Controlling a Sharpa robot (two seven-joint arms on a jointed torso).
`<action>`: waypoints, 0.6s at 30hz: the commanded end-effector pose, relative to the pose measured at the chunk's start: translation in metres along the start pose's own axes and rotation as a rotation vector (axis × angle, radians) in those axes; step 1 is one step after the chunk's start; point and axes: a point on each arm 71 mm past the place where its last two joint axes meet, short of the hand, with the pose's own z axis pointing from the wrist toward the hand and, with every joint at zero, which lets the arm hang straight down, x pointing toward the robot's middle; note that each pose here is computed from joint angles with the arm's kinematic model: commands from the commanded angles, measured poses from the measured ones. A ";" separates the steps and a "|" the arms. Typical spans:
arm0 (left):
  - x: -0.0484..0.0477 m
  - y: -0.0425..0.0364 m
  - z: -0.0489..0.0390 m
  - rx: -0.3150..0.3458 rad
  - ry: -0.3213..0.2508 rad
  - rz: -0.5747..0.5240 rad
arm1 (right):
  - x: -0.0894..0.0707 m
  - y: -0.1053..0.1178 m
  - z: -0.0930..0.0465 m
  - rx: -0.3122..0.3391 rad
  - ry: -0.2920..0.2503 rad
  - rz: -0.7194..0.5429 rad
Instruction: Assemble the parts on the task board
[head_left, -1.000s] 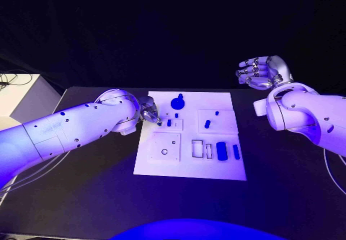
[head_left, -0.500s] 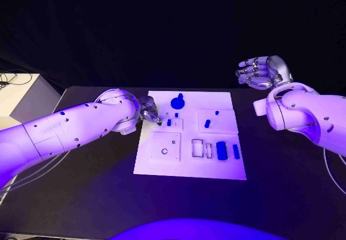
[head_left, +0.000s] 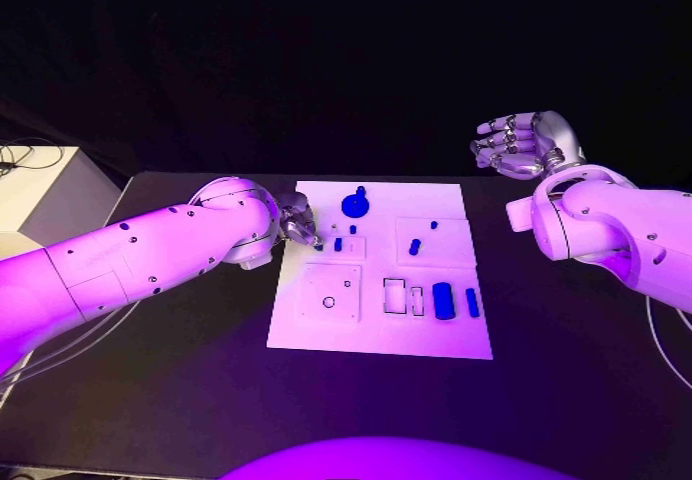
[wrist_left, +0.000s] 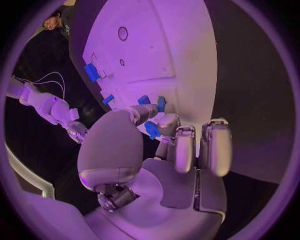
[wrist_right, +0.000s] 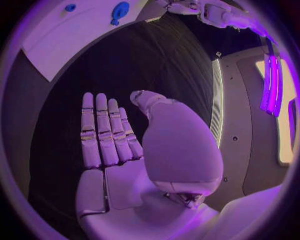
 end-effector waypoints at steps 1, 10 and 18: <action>0.0030 -0.0018 -0.0001 0.009 0.025 0.013 | 0.002 0.001 0.000 -0.008 0.015 0.000; 0.0031 -0.0018 -0.0002 0.009 0.027 0.014 | 0.002 0.000 0.000 -0.007 0.017 0.000; 0.0029 -0.0025 -0.0001 0.011 0.024 0.013 | 0.002 0.000 0.000 -0.006 0.018 0.000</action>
